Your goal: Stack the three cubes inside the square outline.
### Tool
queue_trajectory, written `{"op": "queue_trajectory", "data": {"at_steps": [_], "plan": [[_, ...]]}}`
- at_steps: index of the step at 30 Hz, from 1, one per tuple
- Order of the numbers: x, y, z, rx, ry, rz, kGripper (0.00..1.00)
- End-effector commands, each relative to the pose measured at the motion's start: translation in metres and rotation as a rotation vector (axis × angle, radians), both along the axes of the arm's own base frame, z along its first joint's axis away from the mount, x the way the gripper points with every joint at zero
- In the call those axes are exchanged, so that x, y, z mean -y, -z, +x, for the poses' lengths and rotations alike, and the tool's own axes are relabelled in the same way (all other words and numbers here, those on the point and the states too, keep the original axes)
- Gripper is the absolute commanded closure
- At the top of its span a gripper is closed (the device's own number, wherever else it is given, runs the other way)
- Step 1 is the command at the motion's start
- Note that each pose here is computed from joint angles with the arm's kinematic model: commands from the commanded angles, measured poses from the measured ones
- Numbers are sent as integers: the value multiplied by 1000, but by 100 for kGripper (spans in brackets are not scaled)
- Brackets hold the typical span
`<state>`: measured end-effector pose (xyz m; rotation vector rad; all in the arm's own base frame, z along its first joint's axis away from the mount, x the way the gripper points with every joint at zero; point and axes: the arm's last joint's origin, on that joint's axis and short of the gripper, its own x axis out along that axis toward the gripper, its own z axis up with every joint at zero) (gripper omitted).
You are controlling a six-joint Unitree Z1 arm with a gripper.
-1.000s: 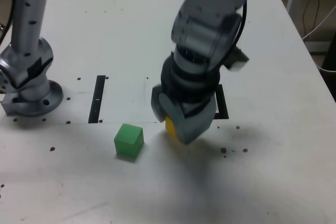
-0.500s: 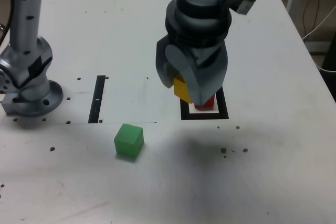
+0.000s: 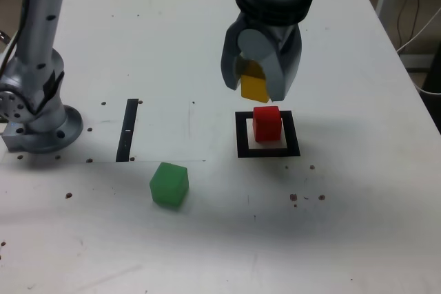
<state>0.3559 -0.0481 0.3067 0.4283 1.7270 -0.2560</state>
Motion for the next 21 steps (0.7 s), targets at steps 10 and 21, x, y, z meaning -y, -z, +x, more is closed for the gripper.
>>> {"op": "queue_trajectory", "data": {"at_steps": [10, 21], "plan": [[-12, 12, 18, 20, -234, -45, 61], [-24, 32, 26, -24, -336, -36, 61]]}}
